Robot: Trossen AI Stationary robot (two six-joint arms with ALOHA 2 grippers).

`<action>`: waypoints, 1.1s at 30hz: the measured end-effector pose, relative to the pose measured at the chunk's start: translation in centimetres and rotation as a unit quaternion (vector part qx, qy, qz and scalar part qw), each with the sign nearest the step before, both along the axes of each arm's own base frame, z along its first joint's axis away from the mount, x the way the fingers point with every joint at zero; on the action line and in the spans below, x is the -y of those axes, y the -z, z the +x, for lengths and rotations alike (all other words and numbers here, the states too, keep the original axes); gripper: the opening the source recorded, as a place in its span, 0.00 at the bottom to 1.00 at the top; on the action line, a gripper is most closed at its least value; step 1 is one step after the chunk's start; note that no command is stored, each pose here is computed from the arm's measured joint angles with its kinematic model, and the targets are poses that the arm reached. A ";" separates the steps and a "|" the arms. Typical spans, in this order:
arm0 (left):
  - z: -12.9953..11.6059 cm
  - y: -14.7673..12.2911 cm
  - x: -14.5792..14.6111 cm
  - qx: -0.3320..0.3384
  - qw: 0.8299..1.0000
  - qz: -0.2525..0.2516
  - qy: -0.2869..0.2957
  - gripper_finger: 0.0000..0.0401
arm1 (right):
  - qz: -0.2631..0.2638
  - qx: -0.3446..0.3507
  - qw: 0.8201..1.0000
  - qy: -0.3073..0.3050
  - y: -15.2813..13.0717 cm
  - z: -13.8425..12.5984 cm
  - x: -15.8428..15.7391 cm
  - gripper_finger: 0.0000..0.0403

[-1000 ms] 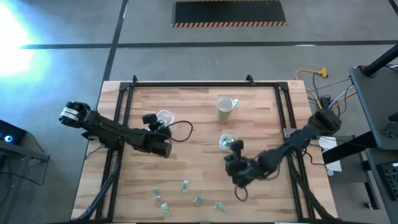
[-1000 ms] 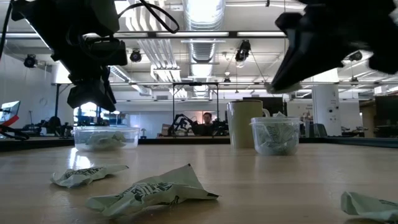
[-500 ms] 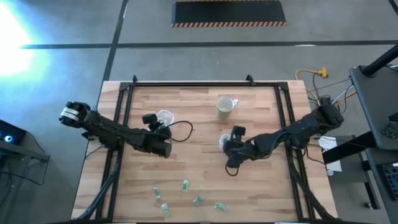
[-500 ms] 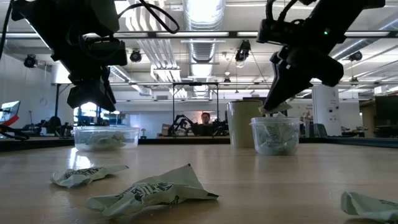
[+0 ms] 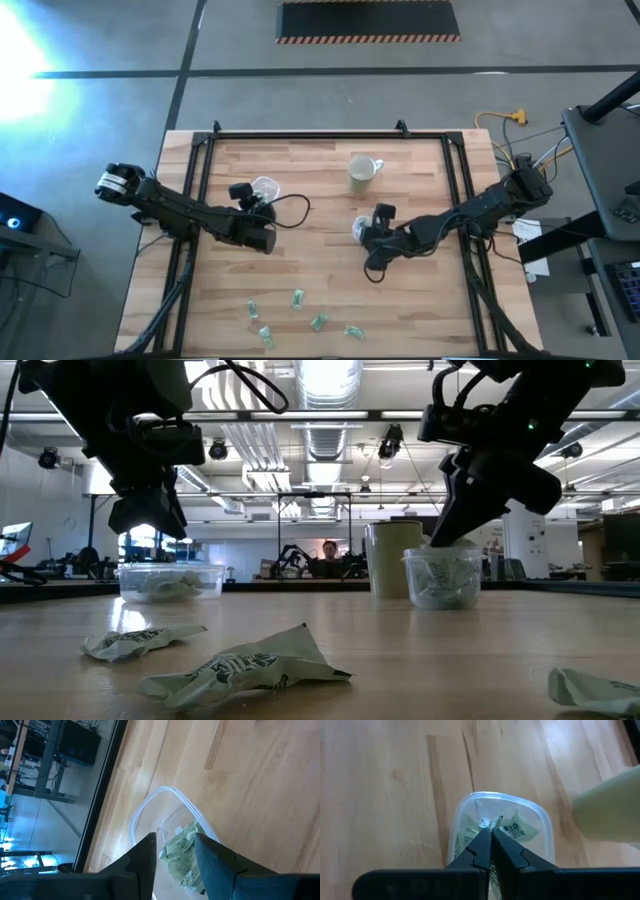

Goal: Pick and place Stevia / Truvia into bins
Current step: Put the stevia packet into the right transparent container, then put the stevia packet into the left transparent container

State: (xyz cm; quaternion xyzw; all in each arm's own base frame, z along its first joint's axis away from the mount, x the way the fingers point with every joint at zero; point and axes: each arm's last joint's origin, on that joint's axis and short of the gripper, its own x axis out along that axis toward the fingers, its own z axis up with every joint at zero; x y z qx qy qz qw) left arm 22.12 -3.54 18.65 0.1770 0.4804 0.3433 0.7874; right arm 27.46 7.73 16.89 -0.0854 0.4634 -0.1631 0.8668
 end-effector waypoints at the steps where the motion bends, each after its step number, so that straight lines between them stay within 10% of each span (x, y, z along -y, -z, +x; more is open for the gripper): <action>1: 0.0 0.0 0.0 0.000 1.000 0.000 0.000 0.30 | 0.005 -0.001 1.000 -0.001 0.0 0.0 0.0 0.02; 26: 0.1 -0.1 0.1 0.000 1.000 -0.003 0.003 0.30 | 0.004 0.052 0.998 -0.035 -3.0 0.1 -0.4 0.28; 33: 0.4 -0.5 1.1 -0.006 0.997 -0.076 0.030 0.30 | 0.015 0.094 0.991 -0.093 -5.1 -1.3 -2.8 0.24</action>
